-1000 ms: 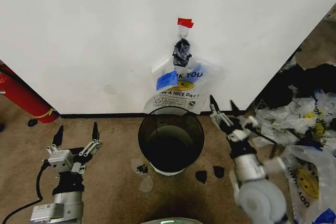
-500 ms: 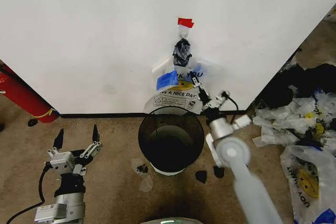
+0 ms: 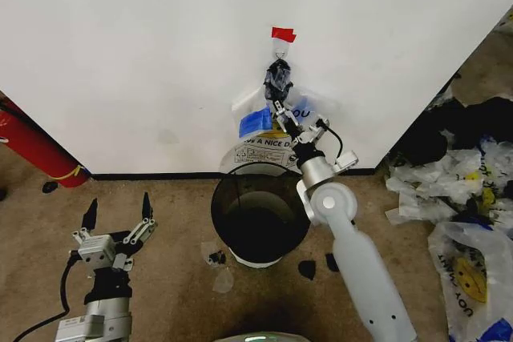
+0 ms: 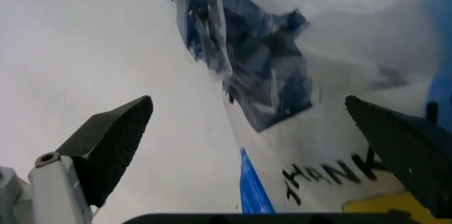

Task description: Pick up the garbage bag from the wall and place it over the trash bin.

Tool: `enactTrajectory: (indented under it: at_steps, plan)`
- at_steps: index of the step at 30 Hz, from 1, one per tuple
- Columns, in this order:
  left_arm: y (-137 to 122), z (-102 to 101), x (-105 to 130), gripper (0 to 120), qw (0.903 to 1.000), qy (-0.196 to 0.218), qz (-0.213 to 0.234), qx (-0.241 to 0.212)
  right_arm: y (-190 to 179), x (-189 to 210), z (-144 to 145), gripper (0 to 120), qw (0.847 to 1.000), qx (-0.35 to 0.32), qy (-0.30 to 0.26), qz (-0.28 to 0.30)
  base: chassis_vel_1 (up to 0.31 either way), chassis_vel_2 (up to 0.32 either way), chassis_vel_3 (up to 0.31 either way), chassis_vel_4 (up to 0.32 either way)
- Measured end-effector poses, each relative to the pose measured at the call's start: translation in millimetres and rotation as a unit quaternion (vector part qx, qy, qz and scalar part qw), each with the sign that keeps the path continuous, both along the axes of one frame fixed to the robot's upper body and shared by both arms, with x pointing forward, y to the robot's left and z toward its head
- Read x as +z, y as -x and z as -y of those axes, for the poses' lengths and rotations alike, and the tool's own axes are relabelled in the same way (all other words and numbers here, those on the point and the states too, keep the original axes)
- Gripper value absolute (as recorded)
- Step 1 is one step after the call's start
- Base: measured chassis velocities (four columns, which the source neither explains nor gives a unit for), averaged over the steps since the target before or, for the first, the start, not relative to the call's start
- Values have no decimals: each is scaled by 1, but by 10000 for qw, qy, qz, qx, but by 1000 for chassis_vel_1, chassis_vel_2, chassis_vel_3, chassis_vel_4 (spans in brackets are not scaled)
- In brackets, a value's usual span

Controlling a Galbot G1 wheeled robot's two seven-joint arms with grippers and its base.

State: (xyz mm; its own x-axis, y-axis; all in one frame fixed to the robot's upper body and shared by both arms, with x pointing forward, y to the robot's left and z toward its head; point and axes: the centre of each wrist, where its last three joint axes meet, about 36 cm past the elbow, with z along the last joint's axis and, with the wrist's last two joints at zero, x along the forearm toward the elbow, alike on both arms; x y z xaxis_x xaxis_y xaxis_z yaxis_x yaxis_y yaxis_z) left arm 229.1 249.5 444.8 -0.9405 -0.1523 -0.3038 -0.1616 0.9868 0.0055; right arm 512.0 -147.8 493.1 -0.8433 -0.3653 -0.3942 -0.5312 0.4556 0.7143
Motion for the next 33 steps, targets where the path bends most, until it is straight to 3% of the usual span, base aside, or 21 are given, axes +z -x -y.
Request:
enactTrajectory:
  at_steps: [12, 22, 25, 26, 29, 33]
  plan:
    - [2, 0, 3, 100, 10000, -2, 48, -9, -15, 1, -4, 95, 9999, 24, 75, 75, 0, 0, 0, 0]
    - [6, -1, 7, 100, 10000, -17, 96, -6, -26, -2, -2, 54, 9996, 2, 231, 149, 0, 0, 0, 0]
    - [6, -1, 7, 100, 10000, -17, 96, -6, -26, -2, -2, 54, 9996, 2, 231, 149, 0, 0, 0, 0]
    - [5, 0, 8, 100, 9999, 3, 119, -9, -27, -2, -4, 39, 9995, 15, 255, 162, 0, 0, 0, 0]
    - [5, 0, 9, 100, 9999, 9, 126, -8, -27, -3, -5, 32, 9995, 19, 275, 164, 0, 0, 0, 0]
    - [5, 0, 9, 100, 9999, 62, 122, 6, -28, -1, -5, 15, 9994, 12, 286, 184, 0, 0, 0, 0]
